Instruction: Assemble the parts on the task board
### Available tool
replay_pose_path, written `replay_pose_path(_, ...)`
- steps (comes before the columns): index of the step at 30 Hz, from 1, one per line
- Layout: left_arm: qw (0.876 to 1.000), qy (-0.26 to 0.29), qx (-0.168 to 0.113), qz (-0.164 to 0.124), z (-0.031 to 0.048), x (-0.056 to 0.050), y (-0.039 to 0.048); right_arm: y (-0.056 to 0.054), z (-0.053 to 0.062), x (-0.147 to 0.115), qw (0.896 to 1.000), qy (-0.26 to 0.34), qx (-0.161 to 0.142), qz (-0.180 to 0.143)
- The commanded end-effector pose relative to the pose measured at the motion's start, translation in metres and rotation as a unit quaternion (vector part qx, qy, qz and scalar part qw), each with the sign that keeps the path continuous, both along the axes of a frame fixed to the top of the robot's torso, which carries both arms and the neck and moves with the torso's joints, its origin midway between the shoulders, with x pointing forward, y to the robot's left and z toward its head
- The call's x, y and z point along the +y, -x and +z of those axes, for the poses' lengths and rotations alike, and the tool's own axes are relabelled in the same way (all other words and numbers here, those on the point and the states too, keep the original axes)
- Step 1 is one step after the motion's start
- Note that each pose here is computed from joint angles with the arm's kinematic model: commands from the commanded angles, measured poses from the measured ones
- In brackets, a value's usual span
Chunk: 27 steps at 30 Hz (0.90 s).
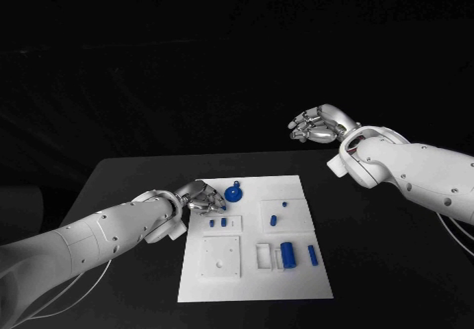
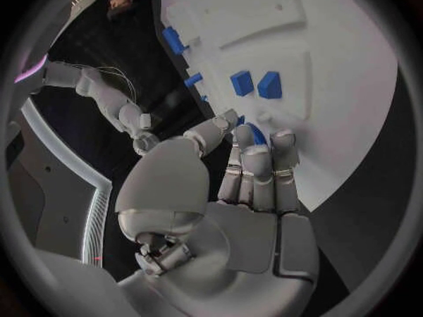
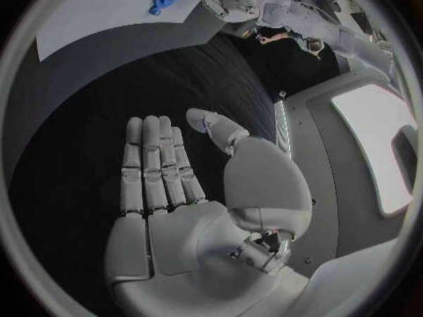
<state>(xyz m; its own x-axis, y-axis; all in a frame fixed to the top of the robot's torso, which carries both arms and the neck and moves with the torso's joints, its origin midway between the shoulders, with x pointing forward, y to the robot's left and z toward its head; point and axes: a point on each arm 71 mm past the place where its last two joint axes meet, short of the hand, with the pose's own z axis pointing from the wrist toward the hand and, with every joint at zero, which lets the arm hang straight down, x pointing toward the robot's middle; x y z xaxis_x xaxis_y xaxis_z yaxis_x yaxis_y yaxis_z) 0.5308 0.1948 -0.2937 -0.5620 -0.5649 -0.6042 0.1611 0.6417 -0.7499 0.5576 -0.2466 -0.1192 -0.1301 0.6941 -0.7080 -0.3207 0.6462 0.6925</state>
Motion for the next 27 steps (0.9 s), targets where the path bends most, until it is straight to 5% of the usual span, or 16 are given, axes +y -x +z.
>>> replay_pose_path(1, 0.999, -0.023, -0.024, -0.001, 0.0004, -0.0026, -0.0001, 0.0007, 0.0002, 0.0014, 1.0, 0.0, -0.002, 0.008)
replay_pose_path(27, 0.998, -0.056, -0.018, 0.007, -0.0026, 0.0023, -0.0009, 0.001, 0.0003, 0.0001, 1.0, -0.001, -0.003, 0.007)
